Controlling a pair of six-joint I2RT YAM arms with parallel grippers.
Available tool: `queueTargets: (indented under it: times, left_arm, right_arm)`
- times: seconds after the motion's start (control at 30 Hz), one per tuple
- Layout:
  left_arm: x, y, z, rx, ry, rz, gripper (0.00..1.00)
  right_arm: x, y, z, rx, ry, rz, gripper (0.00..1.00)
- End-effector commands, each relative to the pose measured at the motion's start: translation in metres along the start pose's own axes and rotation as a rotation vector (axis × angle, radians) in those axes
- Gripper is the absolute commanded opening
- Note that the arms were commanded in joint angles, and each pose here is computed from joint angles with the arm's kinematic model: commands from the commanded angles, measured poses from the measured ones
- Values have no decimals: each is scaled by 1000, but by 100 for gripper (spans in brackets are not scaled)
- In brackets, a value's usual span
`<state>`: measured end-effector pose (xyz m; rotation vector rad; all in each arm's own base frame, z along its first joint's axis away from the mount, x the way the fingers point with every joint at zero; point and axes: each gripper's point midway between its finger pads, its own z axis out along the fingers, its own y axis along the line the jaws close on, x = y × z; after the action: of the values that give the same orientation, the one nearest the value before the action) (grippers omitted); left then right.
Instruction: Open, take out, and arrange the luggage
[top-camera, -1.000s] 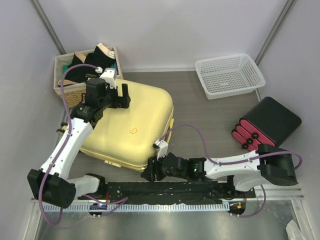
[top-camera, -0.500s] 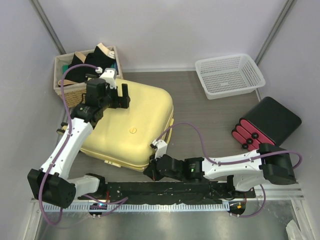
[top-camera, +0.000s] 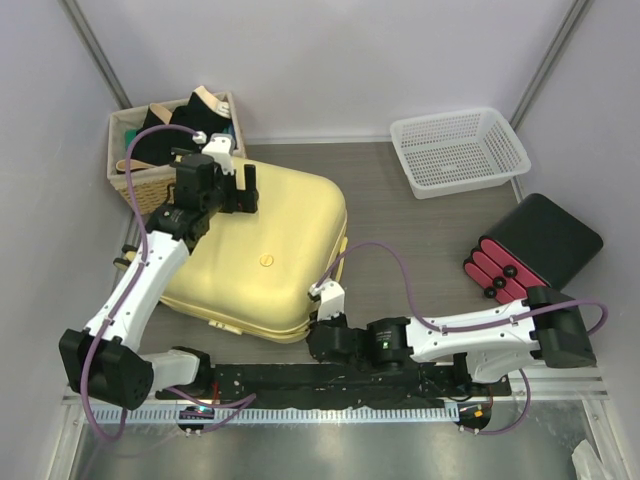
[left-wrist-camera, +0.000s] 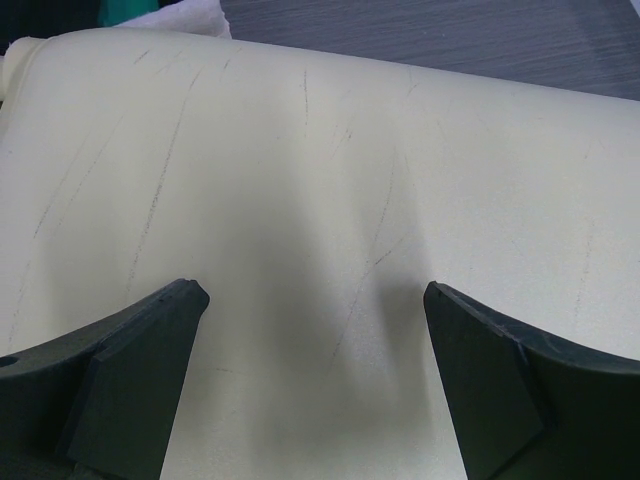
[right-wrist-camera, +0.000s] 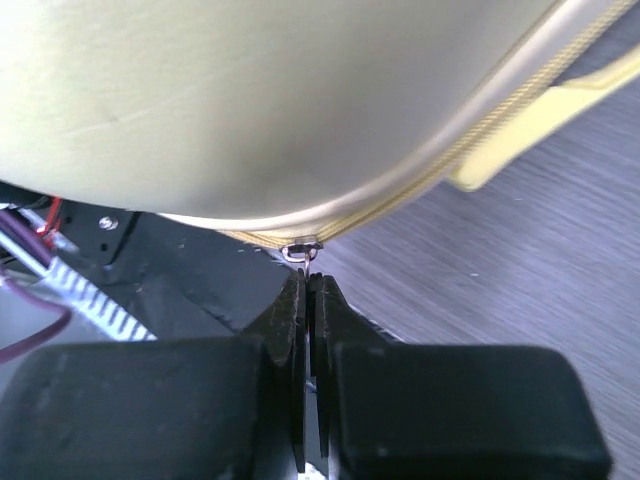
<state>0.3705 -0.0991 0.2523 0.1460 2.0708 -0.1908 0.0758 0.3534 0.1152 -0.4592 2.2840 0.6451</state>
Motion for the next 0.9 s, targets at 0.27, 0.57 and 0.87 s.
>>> queueTargets:
  times: [0.27, 0.57, 0.87]
  left_arm:
    - [40, 9, 12, -34, 143, 18, 100]
    - [43, 10, 15, -32, 151, 36, 100]
    - [46, 7, 18, -15, 158, 44, 100]
  right_arm:
    - [-28, -99, -10, 338, -59, -267, 1]
    - [-68, -135, 4, 314, -106, -180, 1]
    - [-119, -166, 21, 306, -220, -142, 1]
